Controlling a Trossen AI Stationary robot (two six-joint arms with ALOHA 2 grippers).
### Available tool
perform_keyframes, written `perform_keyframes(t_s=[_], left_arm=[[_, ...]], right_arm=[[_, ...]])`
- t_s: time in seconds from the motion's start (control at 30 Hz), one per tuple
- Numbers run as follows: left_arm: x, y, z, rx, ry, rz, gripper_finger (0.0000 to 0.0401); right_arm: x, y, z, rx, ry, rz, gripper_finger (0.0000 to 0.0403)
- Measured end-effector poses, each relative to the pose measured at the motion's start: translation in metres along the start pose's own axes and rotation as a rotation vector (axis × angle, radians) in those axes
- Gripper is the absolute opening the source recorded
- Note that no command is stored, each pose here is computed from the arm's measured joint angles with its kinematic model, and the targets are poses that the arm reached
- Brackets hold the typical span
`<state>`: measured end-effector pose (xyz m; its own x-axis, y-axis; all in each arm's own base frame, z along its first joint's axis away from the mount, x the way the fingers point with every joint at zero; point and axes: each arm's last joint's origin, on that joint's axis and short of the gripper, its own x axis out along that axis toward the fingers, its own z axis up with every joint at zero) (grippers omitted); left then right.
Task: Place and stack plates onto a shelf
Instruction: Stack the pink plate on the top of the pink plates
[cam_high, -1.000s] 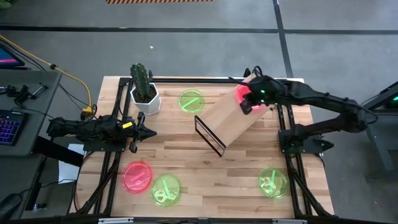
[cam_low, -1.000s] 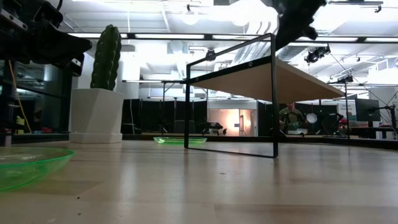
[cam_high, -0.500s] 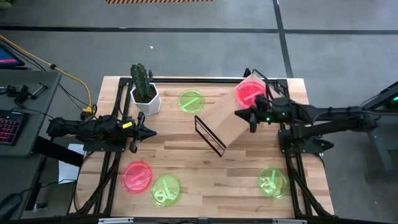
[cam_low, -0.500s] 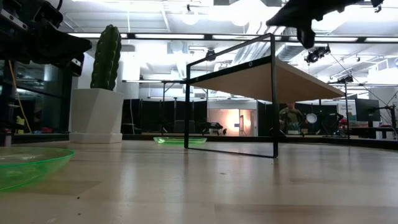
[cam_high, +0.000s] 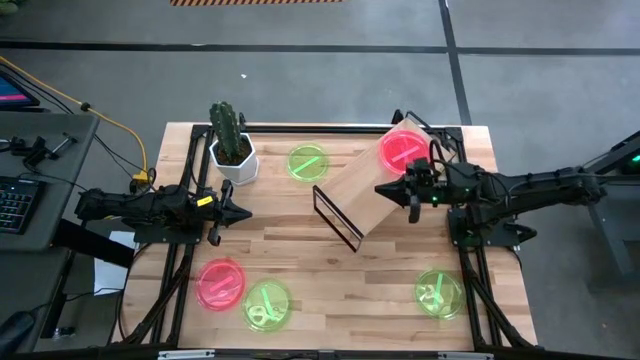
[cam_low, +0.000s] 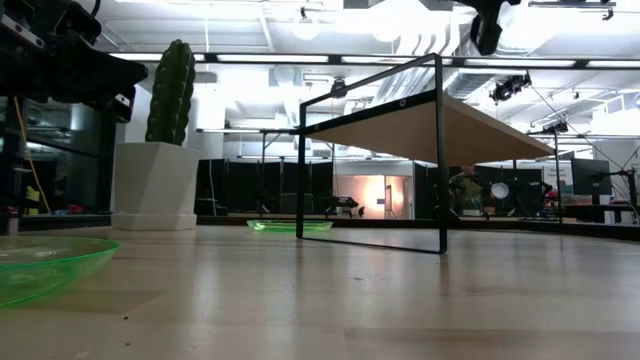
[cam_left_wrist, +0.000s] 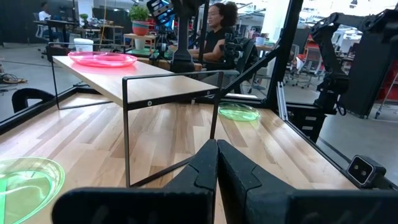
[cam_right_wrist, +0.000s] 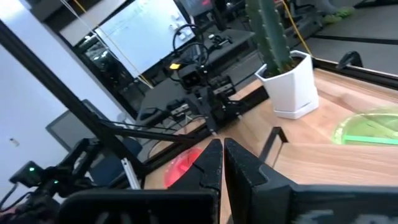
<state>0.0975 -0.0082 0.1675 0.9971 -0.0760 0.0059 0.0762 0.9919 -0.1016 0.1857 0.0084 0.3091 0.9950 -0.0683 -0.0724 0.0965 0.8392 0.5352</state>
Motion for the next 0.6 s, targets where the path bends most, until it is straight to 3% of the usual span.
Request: perform_keyframes(t_s=[0.47, 0.6], left_arm=[[0.000, 0.000, 0.003, -0.002, -0.029, -0.003, 0.0001], [-0.001, -0.001, 0.013, -0.113, -0.138, -0.022, 0.0001]], right_arm=[[-0.003, 0.020, 0.008, -0.001, -0.117, 0.154, 0.0000], [-0.004, 0.022, 0.008, 0.002, -0.126, 0.172, 0.0000]])
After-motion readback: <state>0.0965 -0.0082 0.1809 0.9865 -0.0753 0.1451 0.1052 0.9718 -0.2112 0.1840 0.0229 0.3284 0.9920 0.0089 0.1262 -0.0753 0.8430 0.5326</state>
